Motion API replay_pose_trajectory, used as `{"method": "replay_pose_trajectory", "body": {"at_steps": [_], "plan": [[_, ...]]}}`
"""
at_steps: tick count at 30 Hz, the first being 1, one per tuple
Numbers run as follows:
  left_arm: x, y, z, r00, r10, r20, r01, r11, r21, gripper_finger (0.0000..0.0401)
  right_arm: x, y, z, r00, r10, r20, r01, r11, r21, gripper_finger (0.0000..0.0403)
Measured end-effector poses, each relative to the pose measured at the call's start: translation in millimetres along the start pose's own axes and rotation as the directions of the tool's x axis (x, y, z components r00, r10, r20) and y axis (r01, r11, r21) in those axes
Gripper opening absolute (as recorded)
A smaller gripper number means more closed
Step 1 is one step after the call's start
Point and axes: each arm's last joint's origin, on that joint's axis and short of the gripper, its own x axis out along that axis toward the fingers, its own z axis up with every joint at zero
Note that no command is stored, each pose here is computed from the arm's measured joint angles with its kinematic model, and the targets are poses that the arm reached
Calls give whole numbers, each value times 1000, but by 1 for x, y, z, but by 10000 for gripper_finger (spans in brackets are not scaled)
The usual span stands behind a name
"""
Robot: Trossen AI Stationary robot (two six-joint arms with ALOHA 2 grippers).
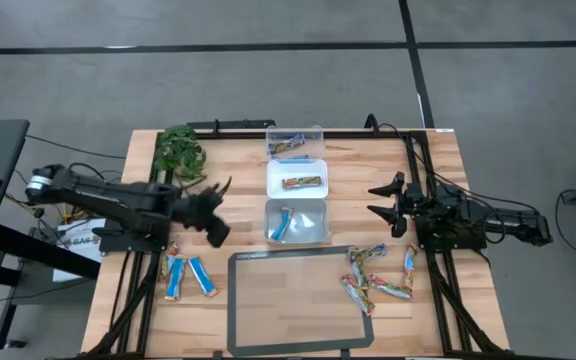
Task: Pick and place Granola Bars by type
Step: Put the orange granola bar into the gray bin
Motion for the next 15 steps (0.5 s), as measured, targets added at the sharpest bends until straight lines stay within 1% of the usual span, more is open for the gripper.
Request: {"method": "replay_pose_trajectory", "body": {"at_steps": [2,4,8,11,15], "plan": [[-5,-1,-15,999,11,-45,-13,999,-50,142,0,0,0,1000,0,0,0,1000,0,240],[-8,-2,-29,995,41,-89,-48,996,-77,142,0,0,0,1000,0,0,0,1000,0,240],[-16,2,-52,976,127,-179,-150,981,-126,141,0,0,0,1000,-1,0,1,1000,0,240],[-21,7,-65,944,200,-262,-245,957,-154,141,0,0,0,1000,-1,0,1,1000,0,240],[-23,14,-77,873,307,-379,-392,903,-173,141,0,0,0,1000,0,0,0,1000,0,240]]}}
